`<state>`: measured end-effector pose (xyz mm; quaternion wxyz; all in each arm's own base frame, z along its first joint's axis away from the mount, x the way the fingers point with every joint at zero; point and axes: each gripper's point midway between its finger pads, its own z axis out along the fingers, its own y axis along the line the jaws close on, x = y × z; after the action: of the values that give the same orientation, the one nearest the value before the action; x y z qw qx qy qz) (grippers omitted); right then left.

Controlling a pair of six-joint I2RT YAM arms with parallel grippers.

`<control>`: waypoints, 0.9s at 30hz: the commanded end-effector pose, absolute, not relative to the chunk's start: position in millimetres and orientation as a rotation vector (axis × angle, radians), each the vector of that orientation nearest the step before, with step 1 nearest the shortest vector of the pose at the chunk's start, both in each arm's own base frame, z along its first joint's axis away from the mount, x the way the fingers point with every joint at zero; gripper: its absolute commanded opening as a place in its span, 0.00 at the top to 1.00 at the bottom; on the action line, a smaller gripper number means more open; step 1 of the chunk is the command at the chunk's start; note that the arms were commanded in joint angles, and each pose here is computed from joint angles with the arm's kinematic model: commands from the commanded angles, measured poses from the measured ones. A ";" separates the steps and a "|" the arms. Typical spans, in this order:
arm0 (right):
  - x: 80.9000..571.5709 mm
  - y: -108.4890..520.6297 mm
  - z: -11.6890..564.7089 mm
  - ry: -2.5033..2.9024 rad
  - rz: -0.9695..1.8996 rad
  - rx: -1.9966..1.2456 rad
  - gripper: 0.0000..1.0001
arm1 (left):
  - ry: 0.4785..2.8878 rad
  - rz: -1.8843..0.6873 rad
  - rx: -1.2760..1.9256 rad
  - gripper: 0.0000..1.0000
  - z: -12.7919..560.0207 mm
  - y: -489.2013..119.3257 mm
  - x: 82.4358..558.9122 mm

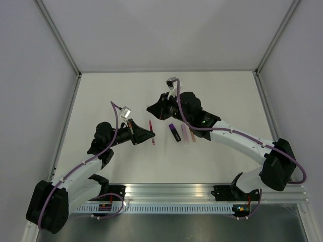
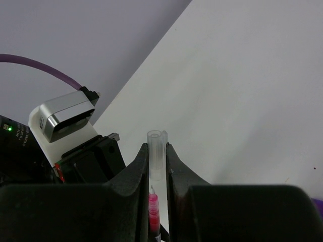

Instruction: Insert the pens into the pen caps

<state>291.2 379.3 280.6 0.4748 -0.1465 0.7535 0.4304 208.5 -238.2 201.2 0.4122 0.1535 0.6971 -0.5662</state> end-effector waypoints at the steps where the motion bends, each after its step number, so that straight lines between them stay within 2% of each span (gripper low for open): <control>1: 282.9 384.8 313.2 1.741 1.156 -0.342 1.00 | 1.682 -1.458 0.438 0.98 219.8 -242.0 204.6; 16: 270.0 383.6 298.1 1.778 1.172 -0.374 1.00 | 1.692 -1.445 0.427 0.98 217.4 -241.7 207.0; 27: 256.4 378.4 266.0 1.838 1.132 -0.392 1.00 | 1.687 -1.431 0.417 0.98 218.3 -240.0 208.1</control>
<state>265.4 379.7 259.8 0.4502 -0.1567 0.7555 0.4495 207.4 -238.8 199.7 0.4072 0.1518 0.6996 -0.5672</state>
